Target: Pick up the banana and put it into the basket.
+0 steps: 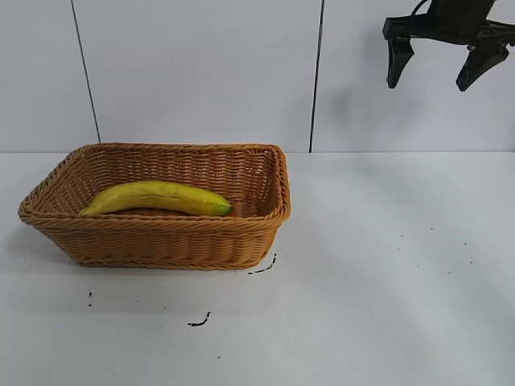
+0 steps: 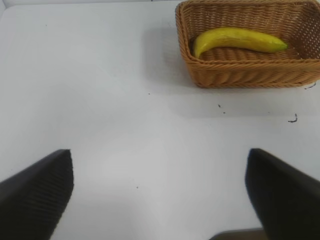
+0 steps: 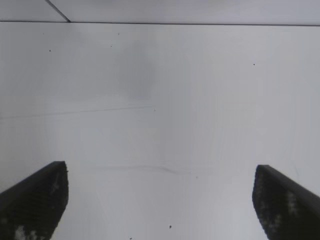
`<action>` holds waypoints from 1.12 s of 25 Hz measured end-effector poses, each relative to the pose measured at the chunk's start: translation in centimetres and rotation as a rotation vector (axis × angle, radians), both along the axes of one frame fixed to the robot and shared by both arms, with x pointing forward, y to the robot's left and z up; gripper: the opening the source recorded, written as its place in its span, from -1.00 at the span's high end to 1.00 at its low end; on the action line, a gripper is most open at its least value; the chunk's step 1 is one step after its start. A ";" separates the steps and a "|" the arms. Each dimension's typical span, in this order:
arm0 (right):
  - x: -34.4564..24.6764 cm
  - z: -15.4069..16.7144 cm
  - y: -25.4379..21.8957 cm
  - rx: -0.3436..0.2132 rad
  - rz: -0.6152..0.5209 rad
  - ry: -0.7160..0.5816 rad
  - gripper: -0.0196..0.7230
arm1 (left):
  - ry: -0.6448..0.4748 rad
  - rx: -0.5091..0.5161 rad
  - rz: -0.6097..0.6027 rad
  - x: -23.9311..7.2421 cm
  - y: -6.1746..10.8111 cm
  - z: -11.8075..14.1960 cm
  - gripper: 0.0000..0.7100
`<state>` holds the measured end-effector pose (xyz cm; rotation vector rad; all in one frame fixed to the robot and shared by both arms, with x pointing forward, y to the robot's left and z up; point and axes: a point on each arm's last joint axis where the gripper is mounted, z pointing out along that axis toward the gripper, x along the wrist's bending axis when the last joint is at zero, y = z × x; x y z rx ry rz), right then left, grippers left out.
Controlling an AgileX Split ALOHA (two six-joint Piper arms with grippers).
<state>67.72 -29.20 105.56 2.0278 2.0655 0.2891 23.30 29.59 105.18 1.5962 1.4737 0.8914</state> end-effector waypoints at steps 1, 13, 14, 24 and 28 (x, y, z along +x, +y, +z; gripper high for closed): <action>-1.1 0.2 -0.1 -0.004 -0.001 0.016 -0.91 | 0.000 0.000 0.000 0.0 0.0 0.0 -0.95; -17.4 -0.5 -0.5 -0.011 -0.001 0.202 -0.91 | 0.000 0.000 0.000 0.0 0.0 0.0 -0.95; -18.7 -0.6 -0.5 -0.011 -0.001 0.204 -0.91 | 0.000 0.000 0.000 0.0 0.0 0.0 -0.95; -30.5 0.2 -0.5 0.026 -0.002 -0.098 -0.91 | 0.000 0.000 0.000 0.0 0.0 0.0 -0.95; -34.5 -0.9 -0.5 0.035 0.001 -0.270 -0.91 | 0.000 0.000 0.000 0.0 0.0 0.0 -0.95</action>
